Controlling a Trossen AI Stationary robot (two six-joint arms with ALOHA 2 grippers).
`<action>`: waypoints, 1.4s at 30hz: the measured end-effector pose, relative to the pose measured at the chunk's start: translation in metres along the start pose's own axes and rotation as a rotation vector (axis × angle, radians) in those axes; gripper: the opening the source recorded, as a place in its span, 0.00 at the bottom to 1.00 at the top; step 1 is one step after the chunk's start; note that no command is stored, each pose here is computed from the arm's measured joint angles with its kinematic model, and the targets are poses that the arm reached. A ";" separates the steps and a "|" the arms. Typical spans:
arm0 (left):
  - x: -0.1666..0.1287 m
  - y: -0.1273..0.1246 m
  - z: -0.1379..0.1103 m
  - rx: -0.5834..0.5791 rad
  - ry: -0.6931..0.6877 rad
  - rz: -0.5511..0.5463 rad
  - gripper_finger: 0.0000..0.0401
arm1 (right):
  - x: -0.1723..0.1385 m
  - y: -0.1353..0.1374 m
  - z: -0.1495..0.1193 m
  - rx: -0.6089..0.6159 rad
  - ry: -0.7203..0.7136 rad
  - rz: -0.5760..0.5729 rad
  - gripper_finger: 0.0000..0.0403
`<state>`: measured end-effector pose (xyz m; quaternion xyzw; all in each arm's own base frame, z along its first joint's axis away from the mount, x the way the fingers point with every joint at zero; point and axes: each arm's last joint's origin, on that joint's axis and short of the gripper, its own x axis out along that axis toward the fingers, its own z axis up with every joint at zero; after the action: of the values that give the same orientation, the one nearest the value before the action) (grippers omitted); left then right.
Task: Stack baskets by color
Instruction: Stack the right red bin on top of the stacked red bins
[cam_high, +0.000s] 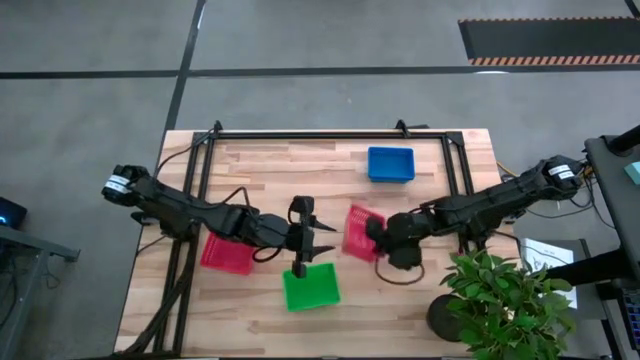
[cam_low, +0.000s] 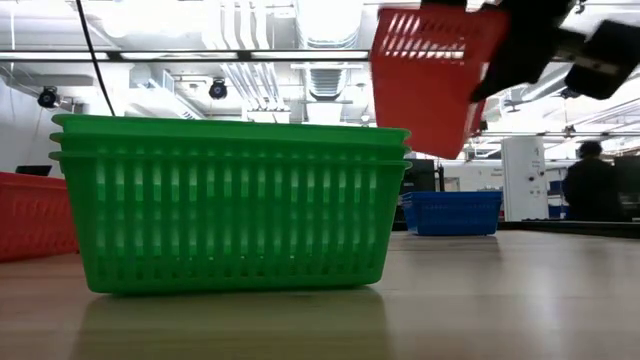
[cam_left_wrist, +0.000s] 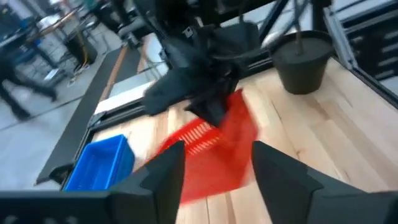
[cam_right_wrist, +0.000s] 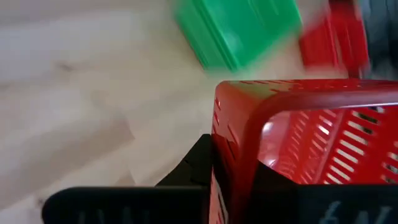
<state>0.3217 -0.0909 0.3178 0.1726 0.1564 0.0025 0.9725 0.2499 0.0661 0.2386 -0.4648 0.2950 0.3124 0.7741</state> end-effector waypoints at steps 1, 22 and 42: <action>0.000 0.001 0.000 0.021 -0.007 -0.014 0.44 | -0.001 0.000 0.002 -0.053 -0.048 0.021 0.02; 0.059 0.022 -0.029 0.130 -0.317 -0.421 0.51 | -0.009 -0.004 0.016 -0.198 -0.423 0.076 0.02; 0.074 0.027 -0.041 0.165 -0.415 -0.558 0.04 | -0.008 -0.005 0.017 -0.034 -0.424 0.097 0.03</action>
<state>0.3813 -0.0472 0.2682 0.1981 -0.0037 -0.3111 0.9295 0.2513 0.0780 0.2544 -0.3873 0.1423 0.4449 0.7949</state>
